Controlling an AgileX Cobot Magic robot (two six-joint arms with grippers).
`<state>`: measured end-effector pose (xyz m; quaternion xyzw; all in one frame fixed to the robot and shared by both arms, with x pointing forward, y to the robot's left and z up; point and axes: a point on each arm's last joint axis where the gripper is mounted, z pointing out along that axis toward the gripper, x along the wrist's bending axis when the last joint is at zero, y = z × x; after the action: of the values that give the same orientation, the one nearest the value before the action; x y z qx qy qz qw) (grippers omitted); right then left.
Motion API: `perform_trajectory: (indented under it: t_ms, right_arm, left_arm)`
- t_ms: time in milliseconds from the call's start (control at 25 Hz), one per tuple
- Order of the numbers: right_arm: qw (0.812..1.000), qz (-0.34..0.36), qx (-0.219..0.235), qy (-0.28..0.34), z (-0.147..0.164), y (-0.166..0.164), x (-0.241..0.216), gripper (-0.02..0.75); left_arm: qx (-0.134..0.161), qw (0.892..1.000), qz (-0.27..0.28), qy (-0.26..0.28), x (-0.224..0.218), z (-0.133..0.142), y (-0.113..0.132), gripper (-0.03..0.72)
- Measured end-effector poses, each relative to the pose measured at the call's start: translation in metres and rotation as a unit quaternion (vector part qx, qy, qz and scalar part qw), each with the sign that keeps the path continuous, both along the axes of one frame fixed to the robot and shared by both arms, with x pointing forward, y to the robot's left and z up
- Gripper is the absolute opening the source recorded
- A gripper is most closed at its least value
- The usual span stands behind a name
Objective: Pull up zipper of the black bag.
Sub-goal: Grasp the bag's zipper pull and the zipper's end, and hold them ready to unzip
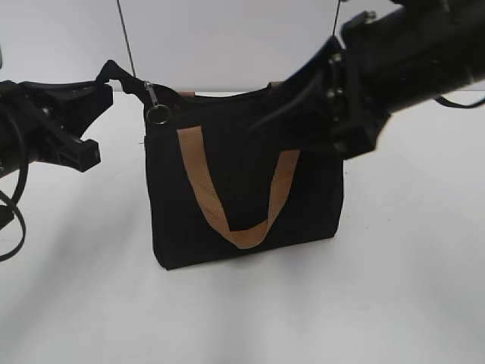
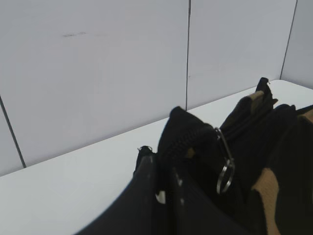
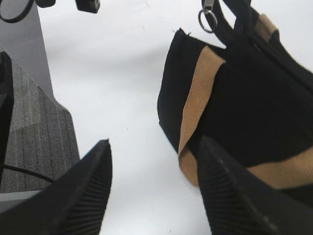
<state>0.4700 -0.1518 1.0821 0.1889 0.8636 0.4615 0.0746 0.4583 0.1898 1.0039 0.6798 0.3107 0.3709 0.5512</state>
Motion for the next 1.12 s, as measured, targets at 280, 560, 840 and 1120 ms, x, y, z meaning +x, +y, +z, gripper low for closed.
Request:
perform_trajectory:
  t_ms: [280, 560, 840, 1120]
  right_arm:
    - [0.998, 0.045, -0.010, -0.031, -0.004, 0.054, 0.048, 0.434]
    - [0.999, 0.049, -0.008, -0.017, -0.027, 0.084, 0.089, 0.434]
    - [0.999, 0.037, -0.008, 0.017, -0.055, 0.093, 0.106, 0.362]
    - [0.999, 0.017, 0.026, 0.030, -0.057, 0.097, 0.110, 0.323]
  left_arm:
    - [0.000, 1.000, 0.000, 0.000, 0.000, 0.000, 0.000, 0.017]
    - [0.000, 1.000, 0.000, 0.000, 0.000, 0.000, 0.000, 0.017]
    - [0.000, 1.000, 0.000, 0.000, 0.000, 0.000, 0.000, 0.017]
    - [0.000, 1.000, 0.000, 0.000, 0.000, 0.000, 0.000, 0.017]
